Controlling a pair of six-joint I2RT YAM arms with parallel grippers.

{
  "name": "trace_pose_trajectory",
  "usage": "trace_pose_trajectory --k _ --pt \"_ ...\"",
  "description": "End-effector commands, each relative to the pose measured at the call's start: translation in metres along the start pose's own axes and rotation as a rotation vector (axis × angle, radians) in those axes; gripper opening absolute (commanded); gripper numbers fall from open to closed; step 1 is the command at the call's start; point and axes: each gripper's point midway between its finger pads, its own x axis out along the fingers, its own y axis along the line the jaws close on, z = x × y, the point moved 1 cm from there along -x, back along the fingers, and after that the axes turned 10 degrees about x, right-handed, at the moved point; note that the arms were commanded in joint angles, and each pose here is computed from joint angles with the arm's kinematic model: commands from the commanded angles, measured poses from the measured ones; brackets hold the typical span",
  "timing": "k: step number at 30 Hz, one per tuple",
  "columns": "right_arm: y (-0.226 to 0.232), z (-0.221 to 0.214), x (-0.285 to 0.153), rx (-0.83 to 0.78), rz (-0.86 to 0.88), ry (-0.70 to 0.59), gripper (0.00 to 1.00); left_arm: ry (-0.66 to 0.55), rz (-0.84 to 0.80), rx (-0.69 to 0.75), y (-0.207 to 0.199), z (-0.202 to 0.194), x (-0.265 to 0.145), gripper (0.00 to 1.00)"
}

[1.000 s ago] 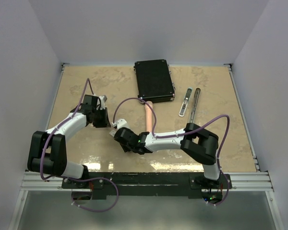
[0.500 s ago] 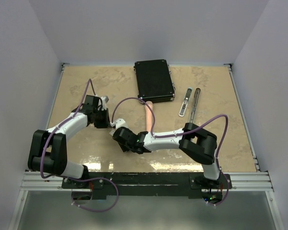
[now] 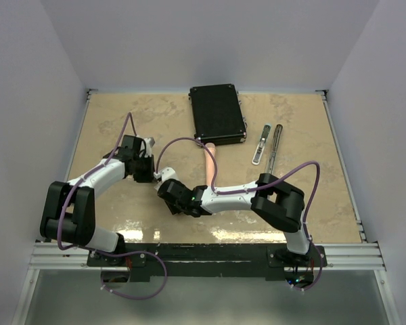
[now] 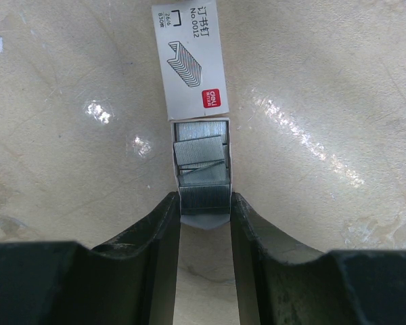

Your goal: Unload the staples from the stapler

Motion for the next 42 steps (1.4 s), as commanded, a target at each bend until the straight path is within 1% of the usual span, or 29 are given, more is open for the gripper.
trace_pose_trajectory --k 1,7,14,36,42 --pt "0.001 -0.006 0.005 0.001 -0.001 0.023 0.31 0.006 0.008 0.03 0.002 -0.001 0.002 0.17" --pt "0.009 -0.001 0.004 0.022 0.029 0.017 0.31 0.008 0.01 0.032 0.002 -0.002 0.002 0.15" --pt "0.002 0.002 0.003 0.045 0.016 0.007 0.31 0.011 0.015 0.033 0.003 -0.001 0.003 0.15" --pt "-0.002 0.001 0.007 0.055 0.006 -0.001 0.31 0.018 0.02 0.033 0.004 -0.003 0.004 0.15" --pt "0.002 -0.001 0.01 0.053 0.033 0.002 0.31 0.02 0.021 0.033 0.004 -0.003 0.005 0.15"
